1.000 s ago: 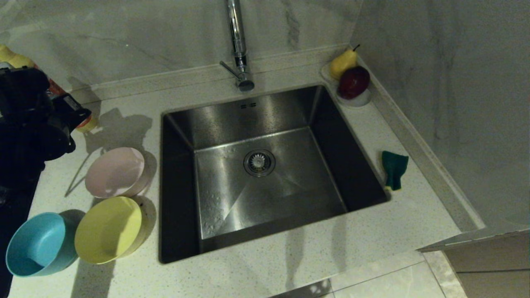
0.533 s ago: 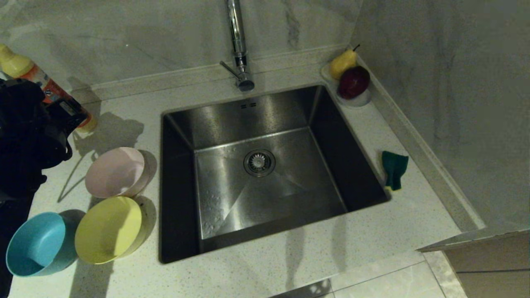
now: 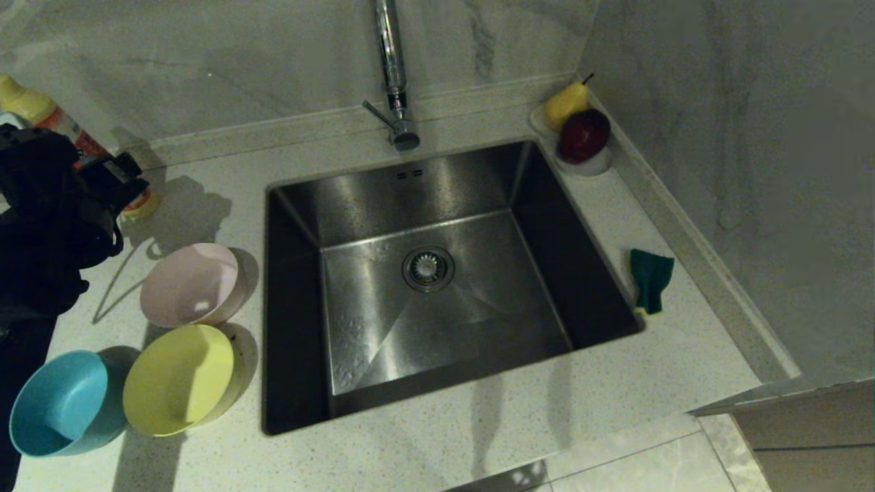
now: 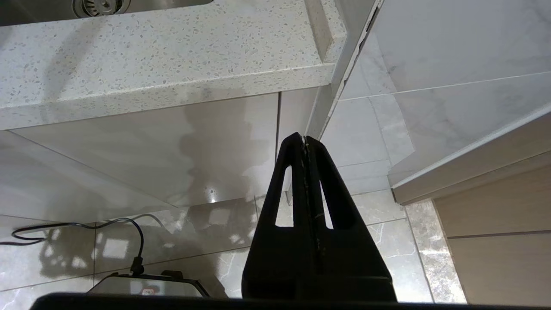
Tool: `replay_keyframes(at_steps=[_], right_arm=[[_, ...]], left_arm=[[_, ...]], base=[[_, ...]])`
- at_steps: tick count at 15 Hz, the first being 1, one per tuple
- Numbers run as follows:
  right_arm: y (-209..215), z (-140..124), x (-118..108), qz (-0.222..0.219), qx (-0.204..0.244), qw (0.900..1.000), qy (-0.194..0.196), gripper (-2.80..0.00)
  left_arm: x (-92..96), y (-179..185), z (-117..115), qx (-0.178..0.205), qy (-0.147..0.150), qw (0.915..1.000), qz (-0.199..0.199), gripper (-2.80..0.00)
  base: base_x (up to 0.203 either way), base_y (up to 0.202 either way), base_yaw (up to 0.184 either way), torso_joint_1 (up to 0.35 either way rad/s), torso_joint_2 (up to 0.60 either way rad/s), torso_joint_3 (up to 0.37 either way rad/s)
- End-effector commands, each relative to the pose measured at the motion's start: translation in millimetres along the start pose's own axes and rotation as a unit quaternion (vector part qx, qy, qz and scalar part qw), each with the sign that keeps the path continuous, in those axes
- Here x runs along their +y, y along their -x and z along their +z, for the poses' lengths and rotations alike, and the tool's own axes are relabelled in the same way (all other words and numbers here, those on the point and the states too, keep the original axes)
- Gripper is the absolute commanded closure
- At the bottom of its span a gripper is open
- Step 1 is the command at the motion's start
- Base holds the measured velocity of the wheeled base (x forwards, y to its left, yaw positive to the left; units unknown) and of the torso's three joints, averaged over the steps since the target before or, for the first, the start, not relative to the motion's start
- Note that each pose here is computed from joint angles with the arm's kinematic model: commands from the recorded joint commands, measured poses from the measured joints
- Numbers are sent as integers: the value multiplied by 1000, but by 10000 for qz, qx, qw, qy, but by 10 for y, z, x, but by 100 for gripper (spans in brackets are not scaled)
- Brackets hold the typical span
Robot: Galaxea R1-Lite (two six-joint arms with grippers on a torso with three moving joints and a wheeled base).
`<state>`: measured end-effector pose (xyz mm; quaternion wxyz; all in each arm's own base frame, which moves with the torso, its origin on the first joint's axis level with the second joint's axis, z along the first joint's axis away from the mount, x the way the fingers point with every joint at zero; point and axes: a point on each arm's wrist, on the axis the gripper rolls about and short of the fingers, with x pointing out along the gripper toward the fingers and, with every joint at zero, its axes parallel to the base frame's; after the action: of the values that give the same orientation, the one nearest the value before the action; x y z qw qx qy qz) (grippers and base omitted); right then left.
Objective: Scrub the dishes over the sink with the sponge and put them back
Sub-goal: Grab the dish soap
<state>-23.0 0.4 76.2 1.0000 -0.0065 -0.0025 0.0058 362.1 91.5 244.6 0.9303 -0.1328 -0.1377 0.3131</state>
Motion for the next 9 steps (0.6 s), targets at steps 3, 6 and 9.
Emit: replay_keyframes(at_steps=[3, 6, 9], right_arm=[[0, 0, 0, 3, -5, 10000, 4, 0], [-1, 0, 0, 3, 2, 10000, 4, 0], [0, 0, 0, 3, -6, 10000, 4, 0]], left_arm=[[-49, -144, -90, -15, -37, 9999, -126, -280], [-64, -240, -206, -14, -99, 9999, -133, -280], [-62, -309, -335, -250, -234, 9991, -252, -280]], base=[[0, 0, 0, 0, 0, 0], [0, 0, 0, 0, 0, 0], [0, 0, 0, 0, 0, 0]])
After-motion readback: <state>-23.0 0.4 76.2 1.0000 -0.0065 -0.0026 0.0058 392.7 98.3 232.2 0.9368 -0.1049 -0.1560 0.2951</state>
